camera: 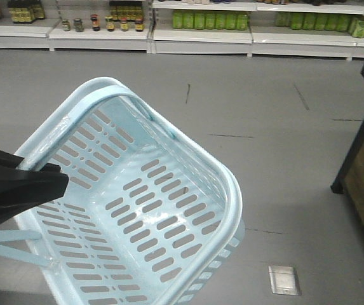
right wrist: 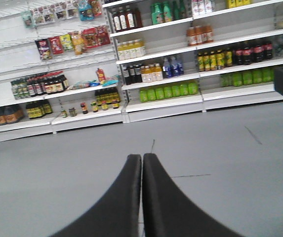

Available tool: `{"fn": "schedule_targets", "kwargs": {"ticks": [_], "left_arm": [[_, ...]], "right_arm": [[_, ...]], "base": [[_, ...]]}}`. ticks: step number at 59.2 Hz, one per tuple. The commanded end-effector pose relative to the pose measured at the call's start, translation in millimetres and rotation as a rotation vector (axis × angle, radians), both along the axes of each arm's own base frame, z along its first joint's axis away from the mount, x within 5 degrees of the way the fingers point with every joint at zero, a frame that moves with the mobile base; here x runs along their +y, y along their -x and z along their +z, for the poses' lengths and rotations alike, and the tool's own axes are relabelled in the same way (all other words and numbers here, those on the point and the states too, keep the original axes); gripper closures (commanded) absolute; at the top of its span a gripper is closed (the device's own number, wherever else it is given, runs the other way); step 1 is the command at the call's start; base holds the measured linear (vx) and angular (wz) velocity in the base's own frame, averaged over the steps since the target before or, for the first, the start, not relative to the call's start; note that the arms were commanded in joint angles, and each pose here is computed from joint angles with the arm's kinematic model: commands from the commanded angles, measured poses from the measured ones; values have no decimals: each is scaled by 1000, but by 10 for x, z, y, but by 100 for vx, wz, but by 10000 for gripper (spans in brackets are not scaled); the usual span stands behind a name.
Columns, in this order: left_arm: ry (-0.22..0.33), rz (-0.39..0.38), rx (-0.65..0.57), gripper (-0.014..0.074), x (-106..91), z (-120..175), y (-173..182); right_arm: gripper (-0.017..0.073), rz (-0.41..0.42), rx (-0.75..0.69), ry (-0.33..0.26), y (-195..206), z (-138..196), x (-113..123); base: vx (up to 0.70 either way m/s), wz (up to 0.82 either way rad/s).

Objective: Pick three apples into basket with both arms
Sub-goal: 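Drive the base away from the table carrying the basket in the left gripper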

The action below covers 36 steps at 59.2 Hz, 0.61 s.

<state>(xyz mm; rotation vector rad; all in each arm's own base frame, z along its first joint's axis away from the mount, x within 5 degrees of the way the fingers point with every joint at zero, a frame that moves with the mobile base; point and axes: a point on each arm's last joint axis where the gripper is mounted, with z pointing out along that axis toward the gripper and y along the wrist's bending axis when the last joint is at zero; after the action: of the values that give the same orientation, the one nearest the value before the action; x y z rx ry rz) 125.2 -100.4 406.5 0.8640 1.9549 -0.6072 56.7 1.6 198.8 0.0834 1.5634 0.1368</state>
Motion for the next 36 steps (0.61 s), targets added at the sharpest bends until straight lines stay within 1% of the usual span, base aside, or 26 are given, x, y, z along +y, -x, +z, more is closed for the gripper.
{"fn": "schedule_targets", "kwargs": {"ticks": [1,22,36], "left_arm": [[103,30,-74,599,-3,182,3],[103,30,-74,599,-3,182,3],[104,30,-74,599,-4,182,3]], "right_arm": [[568,2,-69,14,6,23,4],[568,2,-69,14,6,23,4],[568,2,-69,14,6,23,4]], "base": [[12,47],[15,50],[17,26]]}}
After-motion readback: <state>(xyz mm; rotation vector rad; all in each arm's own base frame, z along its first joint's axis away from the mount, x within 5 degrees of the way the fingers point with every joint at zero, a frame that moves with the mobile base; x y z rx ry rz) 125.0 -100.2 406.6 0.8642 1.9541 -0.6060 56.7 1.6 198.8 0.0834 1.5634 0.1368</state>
